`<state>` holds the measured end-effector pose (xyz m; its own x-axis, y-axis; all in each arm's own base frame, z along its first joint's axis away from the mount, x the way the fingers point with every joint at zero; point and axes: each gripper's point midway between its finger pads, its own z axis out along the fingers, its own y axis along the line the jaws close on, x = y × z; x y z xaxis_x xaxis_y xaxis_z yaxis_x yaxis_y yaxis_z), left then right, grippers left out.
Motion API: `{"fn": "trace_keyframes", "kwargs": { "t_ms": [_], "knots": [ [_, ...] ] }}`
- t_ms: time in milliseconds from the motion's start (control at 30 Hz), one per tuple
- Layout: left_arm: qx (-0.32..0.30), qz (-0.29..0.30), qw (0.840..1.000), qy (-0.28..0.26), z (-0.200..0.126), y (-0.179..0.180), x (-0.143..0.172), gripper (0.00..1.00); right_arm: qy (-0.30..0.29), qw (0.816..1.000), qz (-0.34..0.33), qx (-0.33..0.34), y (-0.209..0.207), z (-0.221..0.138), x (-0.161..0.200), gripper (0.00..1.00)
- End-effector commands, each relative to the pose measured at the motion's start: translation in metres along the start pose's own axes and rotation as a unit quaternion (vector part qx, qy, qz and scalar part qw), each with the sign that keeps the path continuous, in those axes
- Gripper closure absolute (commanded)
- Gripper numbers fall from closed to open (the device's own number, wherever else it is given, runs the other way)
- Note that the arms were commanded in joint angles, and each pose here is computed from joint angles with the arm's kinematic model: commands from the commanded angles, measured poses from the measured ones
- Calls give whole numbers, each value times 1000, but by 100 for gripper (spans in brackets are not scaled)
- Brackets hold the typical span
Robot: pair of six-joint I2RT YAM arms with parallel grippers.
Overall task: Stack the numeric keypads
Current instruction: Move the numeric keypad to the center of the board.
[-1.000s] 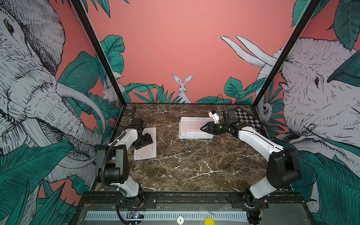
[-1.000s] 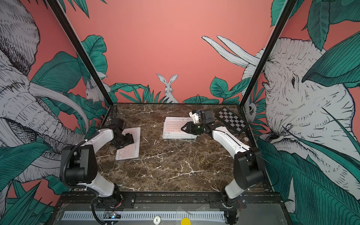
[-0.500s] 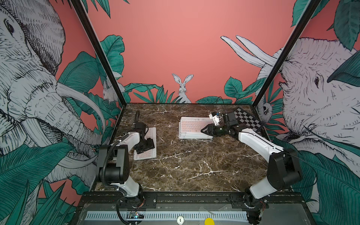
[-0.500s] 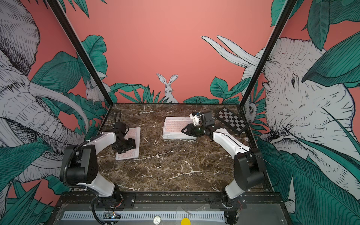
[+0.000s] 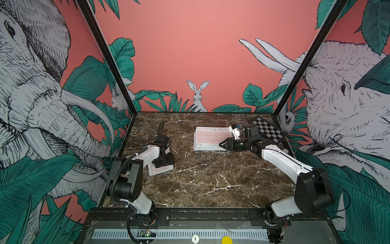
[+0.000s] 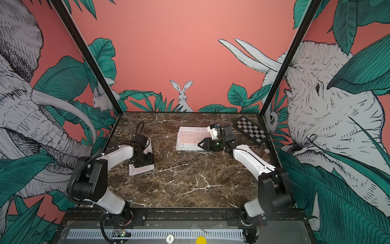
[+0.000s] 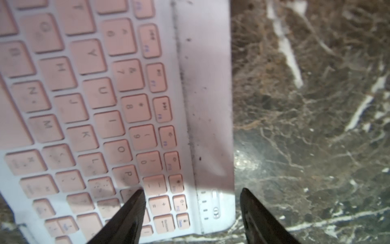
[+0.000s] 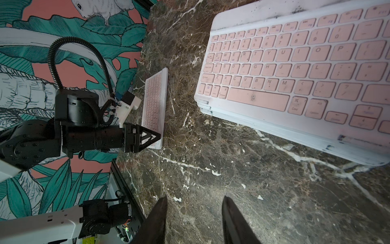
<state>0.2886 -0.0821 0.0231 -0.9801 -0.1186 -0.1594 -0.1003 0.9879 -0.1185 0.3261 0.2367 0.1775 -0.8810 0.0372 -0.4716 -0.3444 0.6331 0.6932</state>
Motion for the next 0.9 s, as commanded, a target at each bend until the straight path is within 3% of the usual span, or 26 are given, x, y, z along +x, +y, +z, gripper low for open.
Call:
{"fn": "trace_keyframes", "kwargs": {
  "t_ms": [0,400,867],
  "knots": [
    [17,8,997,81,23,-20,44,27,-28,999,-21,-10,12,-9,-7,58],
    [51,78,991,94,24,-103,65,27,-33,999,-31,-8,16,-22,5,57],
    [132,103,982,86,14,-190,73,27,-89,994,-59,30,27,-60,-5,58]
  ]
}}
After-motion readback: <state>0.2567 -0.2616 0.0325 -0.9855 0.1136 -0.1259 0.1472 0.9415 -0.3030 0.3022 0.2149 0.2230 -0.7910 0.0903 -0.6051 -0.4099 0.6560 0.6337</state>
